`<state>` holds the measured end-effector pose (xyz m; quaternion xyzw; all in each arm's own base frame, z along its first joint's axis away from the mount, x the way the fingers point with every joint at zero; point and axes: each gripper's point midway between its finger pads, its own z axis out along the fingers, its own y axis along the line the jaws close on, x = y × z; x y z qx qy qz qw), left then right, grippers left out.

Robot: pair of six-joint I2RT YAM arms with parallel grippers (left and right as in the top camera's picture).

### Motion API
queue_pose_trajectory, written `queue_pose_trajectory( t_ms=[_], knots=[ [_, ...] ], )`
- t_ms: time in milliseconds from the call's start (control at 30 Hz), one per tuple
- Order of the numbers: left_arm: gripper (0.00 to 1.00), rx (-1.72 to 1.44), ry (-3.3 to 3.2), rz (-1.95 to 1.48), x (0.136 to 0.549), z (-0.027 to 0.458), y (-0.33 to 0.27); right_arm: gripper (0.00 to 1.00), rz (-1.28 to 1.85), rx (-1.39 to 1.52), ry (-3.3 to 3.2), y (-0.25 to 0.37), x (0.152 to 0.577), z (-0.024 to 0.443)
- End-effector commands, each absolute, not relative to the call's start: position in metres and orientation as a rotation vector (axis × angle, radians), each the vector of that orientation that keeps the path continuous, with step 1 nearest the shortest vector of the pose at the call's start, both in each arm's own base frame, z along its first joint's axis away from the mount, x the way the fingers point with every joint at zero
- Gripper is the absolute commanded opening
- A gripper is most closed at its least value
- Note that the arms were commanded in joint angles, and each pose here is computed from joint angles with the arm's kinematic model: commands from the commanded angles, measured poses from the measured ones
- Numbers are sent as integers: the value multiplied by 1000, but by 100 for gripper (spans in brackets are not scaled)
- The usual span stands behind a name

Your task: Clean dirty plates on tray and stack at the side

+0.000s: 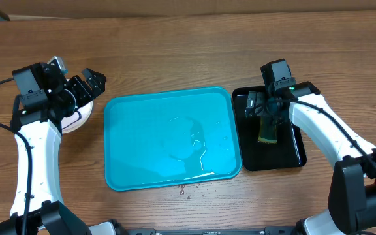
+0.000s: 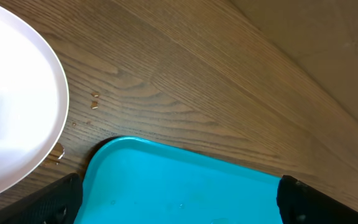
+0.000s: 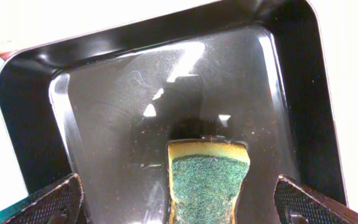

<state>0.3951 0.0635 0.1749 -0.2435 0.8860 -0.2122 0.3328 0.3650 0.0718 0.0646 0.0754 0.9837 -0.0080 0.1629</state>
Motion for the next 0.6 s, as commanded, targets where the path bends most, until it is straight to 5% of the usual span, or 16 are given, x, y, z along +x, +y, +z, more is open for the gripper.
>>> queue_pose_trajectory(
  t_ms=[0,567],
  knots=[
    [100,-593,2317,-560,398,177,61,100,-22,222,2774,70,374,73],
    [100,-593,2317,-560,398,177,61,100,15,192,2711,79,374,98]
  ],
)
